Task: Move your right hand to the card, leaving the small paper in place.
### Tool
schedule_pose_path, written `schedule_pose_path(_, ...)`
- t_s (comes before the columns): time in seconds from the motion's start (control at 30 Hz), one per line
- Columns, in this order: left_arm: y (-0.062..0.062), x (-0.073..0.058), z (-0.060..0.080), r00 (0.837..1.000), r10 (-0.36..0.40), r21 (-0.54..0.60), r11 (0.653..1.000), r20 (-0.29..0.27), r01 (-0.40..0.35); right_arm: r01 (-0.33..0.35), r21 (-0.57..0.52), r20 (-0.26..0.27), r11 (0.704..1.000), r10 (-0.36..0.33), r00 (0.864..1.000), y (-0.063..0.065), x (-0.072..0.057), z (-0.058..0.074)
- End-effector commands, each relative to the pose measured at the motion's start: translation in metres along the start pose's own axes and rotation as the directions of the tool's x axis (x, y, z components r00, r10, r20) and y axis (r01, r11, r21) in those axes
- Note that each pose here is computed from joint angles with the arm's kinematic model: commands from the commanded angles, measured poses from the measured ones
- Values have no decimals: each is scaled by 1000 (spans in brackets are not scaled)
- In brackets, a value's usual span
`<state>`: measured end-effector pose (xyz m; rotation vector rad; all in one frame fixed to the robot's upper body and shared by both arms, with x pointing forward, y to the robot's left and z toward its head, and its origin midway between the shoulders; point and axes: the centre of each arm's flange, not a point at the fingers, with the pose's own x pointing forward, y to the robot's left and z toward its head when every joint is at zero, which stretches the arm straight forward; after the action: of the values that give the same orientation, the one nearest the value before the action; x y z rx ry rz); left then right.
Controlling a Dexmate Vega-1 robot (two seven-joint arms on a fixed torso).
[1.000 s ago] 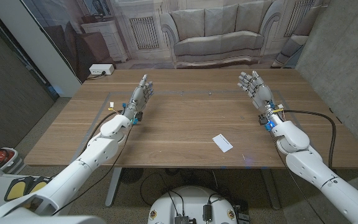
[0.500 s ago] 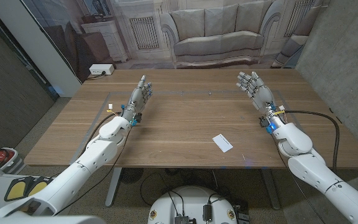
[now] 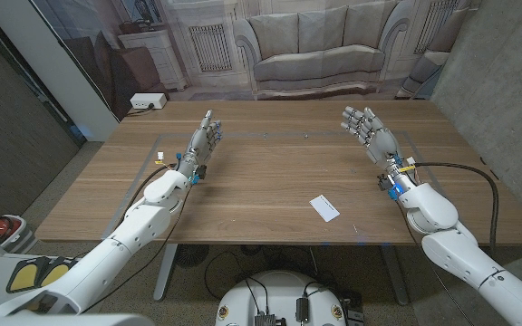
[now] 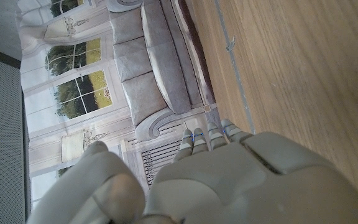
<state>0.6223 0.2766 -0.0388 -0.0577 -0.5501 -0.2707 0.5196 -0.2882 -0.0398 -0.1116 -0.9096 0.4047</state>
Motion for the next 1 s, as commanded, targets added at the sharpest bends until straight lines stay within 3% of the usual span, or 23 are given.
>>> schedule_pose_path(0.03, 0, -3, 2, 1000, 6, 7, 1000, -4, -6, -14, -36, 44, 999, 16, 999, 7, -9, 11)
schedule_pose_path(0.5, 1, 1, 7, 1000, 5, 8, 1000, -11, -5, -17, -105, 59, 994, 23, 998, 7, -17, 15)
schedule_pose_path(1.0, 0, 1, 7, 1000, 7, 10, 1000, -14, -7, -20, -205, 65, 978, 34, 997, 12, -26, 28)
